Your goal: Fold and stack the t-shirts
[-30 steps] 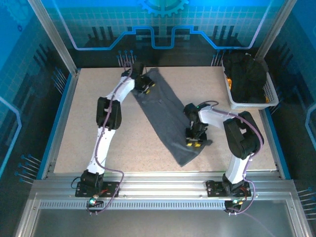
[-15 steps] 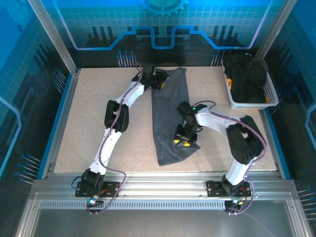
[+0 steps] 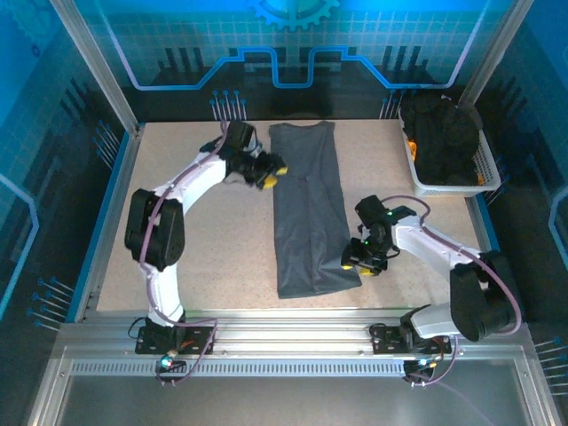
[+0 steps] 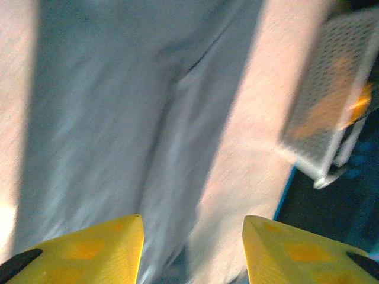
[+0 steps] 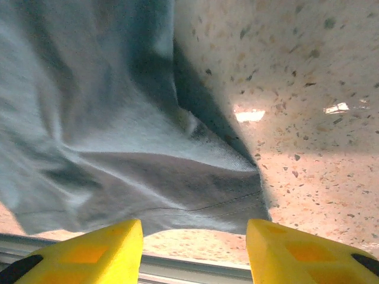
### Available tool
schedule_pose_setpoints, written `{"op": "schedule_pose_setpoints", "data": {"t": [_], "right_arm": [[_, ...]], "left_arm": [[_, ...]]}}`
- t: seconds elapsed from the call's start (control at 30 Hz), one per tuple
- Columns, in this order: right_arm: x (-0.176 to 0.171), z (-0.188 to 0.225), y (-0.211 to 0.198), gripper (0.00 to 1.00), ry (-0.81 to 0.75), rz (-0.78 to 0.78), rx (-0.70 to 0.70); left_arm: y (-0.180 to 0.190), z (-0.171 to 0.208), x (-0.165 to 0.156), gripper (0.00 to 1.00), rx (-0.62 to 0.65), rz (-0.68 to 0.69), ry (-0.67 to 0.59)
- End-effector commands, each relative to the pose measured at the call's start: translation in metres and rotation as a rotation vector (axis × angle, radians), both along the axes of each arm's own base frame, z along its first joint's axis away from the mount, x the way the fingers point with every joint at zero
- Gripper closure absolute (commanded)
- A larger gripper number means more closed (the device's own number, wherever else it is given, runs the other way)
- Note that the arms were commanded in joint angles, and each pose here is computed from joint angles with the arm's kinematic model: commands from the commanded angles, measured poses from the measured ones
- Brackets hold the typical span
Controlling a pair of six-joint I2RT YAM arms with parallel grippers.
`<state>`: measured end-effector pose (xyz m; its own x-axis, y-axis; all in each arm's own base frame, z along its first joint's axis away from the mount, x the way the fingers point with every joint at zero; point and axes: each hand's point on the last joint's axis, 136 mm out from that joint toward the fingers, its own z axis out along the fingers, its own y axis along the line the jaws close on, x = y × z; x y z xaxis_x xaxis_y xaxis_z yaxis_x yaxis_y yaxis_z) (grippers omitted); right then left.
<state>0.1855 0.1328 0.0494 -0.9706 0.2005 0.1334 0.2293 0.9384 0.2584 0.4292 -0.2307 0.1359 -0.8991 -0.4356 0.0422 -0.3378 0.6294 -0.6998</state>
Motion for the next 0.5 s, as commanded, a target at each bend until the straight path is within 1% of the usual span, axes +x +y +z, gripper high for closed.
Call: {"op": "schedule_pose_setpoints", "data": {"t": [0.0,0.1,0.2,0.23,0.3,0.4,0.47], "right_arm": [[-0.020,-0.019,-0.007,0.49,0.061,0.132,-0.076],[-0.018,-0.031,-0.009,0.50,0.072,0.139,-0.103],[-0.017,-0.040,-0.005,0.52,0.099,0.149,-0.109],[-0.018,-0.043,-0.003,0.54,0.107,0.158,-0.112],[-0.022,-0.047,0.003,0.63,0.122,0.172,-0.107],[-0.028,-0.045,0.014,0.75,0.124,0.183,-0.089],[-0.032,-0.041,0.018,0.83,0.123,0.185,-0.086]], "left_arm": [[0.010,-0.041,-0.109,0.52,0.023,-0.177,0.264],[0.012,-0.052,-0.166,0.51,0.048,-0.255,0.344],[0.005,-0.060,-0.205,0.49,0.049,-0.298,0.409],[0.001,-0.062,-0.214,0.48,0.052,-0.314,0.420],[-0.010,-0.069,-0.232,0.47,0.057,-0.352,0.444],[-0.026,-0.079,-0.252,0.47,0.069,-0.398,0.471],[-0.029,-0.087,-0.261,0.47,0.093,-0.415,0.496]]}}
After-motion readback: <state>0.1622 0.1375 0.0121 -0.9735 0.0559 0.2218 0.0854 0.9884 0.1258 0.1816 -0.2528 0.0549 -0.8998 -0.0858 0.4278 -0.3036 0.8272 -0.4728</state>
